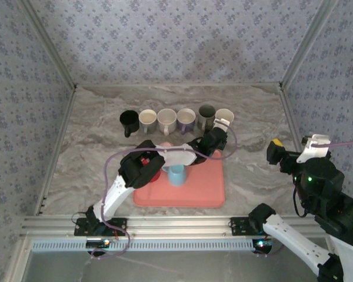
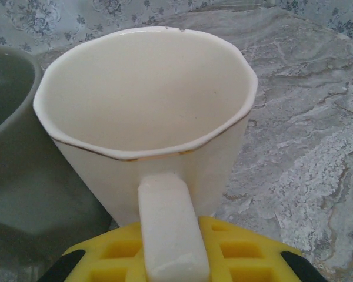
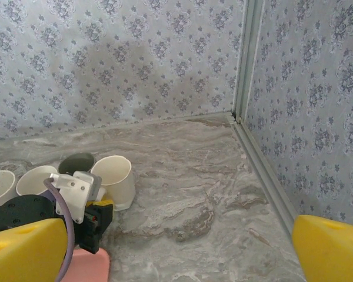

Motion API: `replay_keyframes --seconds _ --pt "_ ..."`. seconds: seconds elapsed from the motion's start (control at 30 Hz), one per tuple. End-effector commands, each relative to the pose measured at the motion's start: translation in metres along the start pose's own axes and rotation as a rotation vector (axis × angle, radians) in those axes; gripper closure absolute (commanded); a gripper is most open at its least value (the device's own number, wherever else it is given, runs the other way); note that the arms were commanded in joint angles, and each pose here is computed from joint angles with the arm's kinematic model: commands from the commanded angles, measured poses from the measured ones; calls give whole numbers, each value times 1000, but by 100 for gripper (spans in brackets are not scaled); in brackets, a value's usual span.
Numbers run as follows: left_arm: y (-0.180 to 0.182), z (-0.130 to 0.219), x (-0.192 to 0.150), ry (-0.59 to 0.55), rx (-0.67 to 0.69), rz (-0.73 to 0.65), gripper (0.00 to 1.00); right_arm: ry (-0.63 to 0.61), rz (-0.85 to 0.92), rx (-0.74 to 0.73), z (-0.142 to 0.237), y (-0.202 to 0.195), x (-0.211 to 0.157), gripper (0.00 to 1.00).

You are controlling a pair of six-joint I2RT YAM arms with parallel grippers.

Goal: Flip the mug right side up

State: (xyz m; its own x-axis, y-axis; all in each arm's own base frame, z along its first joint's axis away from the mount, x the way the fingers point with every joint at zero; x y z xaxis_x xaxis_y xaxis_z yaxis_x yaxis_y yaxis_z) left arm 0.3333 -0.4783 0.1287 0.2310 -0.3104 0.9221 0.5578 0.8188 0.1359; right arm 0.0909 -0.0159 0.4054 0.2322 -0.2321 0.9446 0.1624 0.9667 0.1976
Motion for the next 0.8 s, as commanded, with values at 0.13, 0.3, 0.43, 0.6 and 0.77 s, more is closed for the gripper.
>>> replay_keyframes --seconds 0.13,0.3,0.43,0.6,0.77 --pt "0 -1 32 -114 29 89 79 -6 11 6 7 -5 2 0" --pt "2 1 28 -111 30 110 73 -5 2 13 9 -7 1 0" --pt "1 7 27 -115 18 113 64 -4 16 13 10 -7 1 0" --pt "4 27 38 -137 0 120 55 4 23 6 11 -9 2 0" --pt "8 57 51 -156 -56 163 51 12 20 13 11 -8 2 0"
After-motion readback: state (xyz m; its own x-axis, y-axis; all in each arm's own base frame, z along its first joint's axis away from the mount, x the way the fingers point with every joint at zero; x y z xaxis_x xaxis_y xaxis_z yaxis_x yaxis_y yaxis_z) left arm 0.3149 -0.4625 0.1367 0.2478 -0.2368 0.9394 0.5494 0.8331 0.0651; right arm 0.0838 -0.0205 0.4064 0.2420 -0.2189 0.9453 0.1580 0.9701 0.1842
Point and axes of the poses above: each hand's point on the last joint's axis, 136 mm out from that joint toward the fingers, its own z axis back along the fingers, its own y axis along the line the jaws close on, x = y × z, the point moved 7 cm from there along z, back along the fingers, and after that the axes turned 9 degrees about -z, right-handed, at the moved point
